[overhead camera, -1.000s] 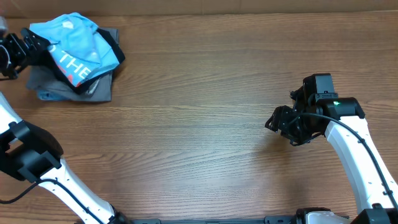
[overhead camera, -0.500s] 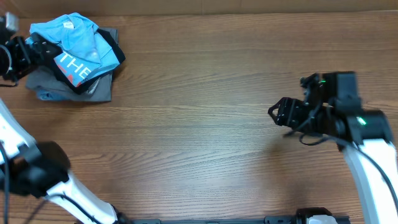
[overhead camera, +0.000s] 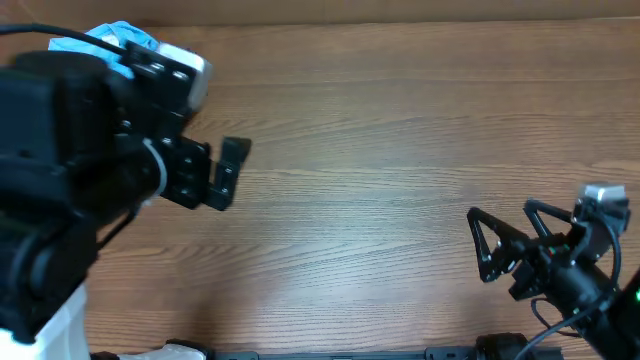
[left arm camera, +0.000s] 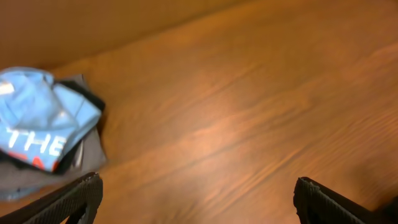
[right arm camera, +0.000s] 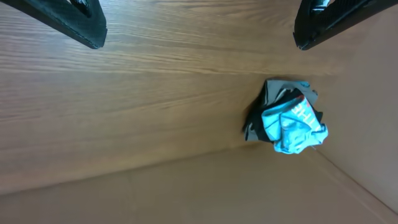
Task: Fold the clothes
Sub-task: 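Release the shirt and withdraw the left gripper from the stack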
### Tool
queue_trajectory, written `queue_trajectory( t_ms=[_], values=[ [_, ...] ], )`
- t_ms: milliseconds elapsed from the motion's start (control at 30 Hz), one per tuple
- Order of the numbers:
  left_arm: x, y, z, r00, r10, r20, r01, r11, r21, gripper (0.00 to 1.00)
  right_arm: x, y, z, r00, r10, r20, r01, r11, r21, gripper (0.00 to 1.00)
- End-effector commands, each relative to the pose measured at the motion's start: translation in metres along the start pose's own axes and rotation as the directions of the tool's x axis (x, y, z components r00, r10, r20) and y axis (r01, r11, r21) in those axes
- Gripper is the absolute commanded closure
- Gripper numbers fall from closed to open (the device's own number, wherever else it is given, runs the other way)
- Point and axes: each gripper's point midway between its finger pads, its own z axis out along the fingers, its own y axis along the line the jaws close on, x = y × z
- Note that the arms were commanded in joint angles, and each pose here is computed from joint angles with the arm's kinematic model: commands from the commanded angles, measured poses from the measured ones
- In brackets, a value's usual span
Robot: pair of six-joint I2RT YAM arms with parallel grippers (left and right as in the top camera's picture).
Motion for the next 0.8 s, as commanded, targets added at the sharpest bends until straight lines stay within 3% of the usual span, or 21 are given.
queue_trajectory(
  t_ms=[0,333,600,767],
  values=[
    [0.022,0.020,0.021,0.991,-0.094,-0.098,0.076,0.982,-0.175,0.00,-0.004,0.000,-0.003,1.000,-0.013,0.018,0.013,1.000,0.008,0.00],
    [0.102,0.064,0.031,0.930,-0.312,-0.194,0.187,0.856,-0.482,0.00,-0.003,0.000,-0.002,1.000,-0.012,0.015,0.012,1.000,0.009,0.00],
    [0.123,0.065,0.062,0.900,-0.335,-0.279,0.159,0.849,-0.503,0.00,-0.001,-0.002,0.000,1.000,-0.010,0.007,0.010,1.000,0.010,0.00],
    [0.124,0.066,0.076,0.883,-0.337,-0.327,0.135,0.849,-0.511,0.00,0.026,-0.016,0.015,0.998,0.017,-0.061,-0.015,0.999,0.032,0.00]
  ],
)
